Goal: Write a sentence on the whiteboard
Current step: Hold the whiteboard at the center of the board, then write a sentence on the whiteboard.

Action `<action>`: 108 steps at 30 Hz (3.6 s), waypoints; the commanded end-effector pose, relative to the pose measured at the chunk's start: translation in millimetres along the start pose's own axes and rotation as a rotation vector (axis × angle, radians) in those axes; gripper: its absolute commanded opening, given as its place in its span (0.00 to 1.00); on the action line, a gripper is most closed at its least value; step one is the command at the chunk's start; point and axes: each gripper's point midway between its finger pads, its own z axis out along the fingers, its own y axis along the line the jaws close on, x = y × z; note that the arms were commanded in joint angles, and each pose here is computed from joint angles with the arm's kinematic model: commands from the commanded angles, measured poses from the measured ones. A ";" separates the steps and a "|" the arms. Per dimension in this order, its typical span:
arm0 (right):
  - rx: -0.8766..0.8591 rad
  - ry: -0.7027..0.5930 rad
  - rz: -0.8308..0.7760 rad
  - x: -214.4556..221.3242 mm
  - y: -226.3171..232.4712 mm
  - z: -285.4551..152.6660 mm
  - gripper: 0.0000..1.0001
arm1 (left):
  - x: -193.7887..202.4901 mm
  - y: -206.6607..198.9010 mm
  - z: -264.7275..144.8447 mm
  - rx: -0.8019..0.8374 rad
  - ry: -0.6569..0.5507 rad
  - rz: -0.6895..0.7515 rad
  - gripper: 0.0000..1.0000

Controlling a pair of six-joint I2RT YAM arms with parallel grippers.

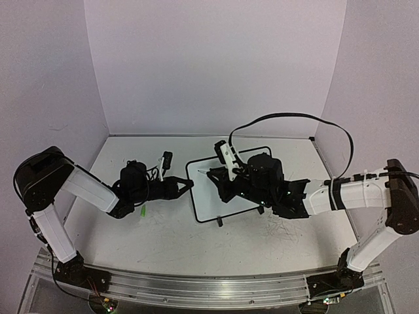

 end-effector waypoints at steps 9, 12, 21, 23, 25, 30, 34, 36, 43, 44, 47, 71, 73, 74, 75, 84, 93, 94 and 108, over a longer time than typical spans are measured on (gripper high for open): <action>0.056 -0.100 0.019 -14.9 -8.5 -5.3 0.00 | -20.0 -15.7 11.5 0.094 -0.031 0.072 0.17; 0.059 -0.100 0.013 -13.9 -8.9 -4.6 0.00 | -18.2 -15.2 12.4 0.099 -0.025 0.071 0.18; 0.056 -0.100 0.009 -21.0 -6.8 1.4 0.00 | -18.3 -13.9 12.0 0.097 -0.026 0.079 0.15; 0.063 -0.107 0.002 -26.3 -8.0 -0.7 0.00 | -17.2 -12.7 12.2 0.097 -0.022 0.080 0.13; 0.067 -0.113 0.002 -29.4 -8.7 -2.7 0.00 | -15.9 -11.8 13.4 0.098 -0.017 0.078 0.13; 0.074 -0.131 -0.033 -35.1 -9.7 -3.5 0.00 | -15.0 -11.2 16.0 0.103 -0.011 0.078 0.13; 0.082 -0.115 -0.022 -23.0 -11.3 -1.0 0.00 | -15.5 -11.6 15.9 0.103 -0.013 0.085 0.11; 0.074 -0.103 -0.018 -18.0 -9.8 1.6 0.00 | -14.5 -11.2 15.7 0.103 -0.010 0.088 0.10; 0.052 -0.087 -0.022 -7.2 -6.2 3.9 0.00 | -11.5 -8.0 16.5 0.096 -0.004 0.092 0.05; 0.051 -0.086 -0.022 -6.5 -6.0 4.2 0.00 | -10.9 -7.4 16.2 0.095 -0.003 0.092 0.04; 0.036 -0.082 -0.024 -5.0 -3.2 6.1 0.00 | -8.2 -5.8 15.0 0.090 0.001 0.092 0.04; 0.102 -0.095 -0.017 -7.4 -12.7 14.5 0.00 | -5.4 -5.5 13.5 0.090 0.008 0.092 0.02; 0.101 -0.098 -0.016 -7.6 -12.6 14.2 0.00 | -4.6 -5.1 13.1 0.089 0.009 0.093 0.02; 0.101 -0.100 -0.016 -7.9 -12.5 14.2 0.00 | -4.9 -5.2 12.9 0.089 0.008 0.093 0.02; 0.101 -0.102 -0.015 -8.3 -12.7 14.4 0.00 | -5.1 -5.3 13.1 0.089 0.008 0.094 0.02; 0.089 -0.127 -0.019 -15.2 -9.9 15.4 0.00 | -4.8 -5.1 14.0 0.091 0.010 0.093 0.02; 0.092 -0.133 -0.019 -17.4 -9.0 21.5 0.00 | -5.0 -5.9 14.8 0.096 0.012 0.093 0.01; 0.096 -0.132 -0.019 -17.1 -9.7 21.9 0.00 | -5.2 -6.3 14.7 0.097 0.012 0.093 0.01; 0.125 -0.113 -0.011 -9.0 -13.8 28.1 0.00 | -4.7 -7.4 12.9 0.100 0.013 0.095 0.01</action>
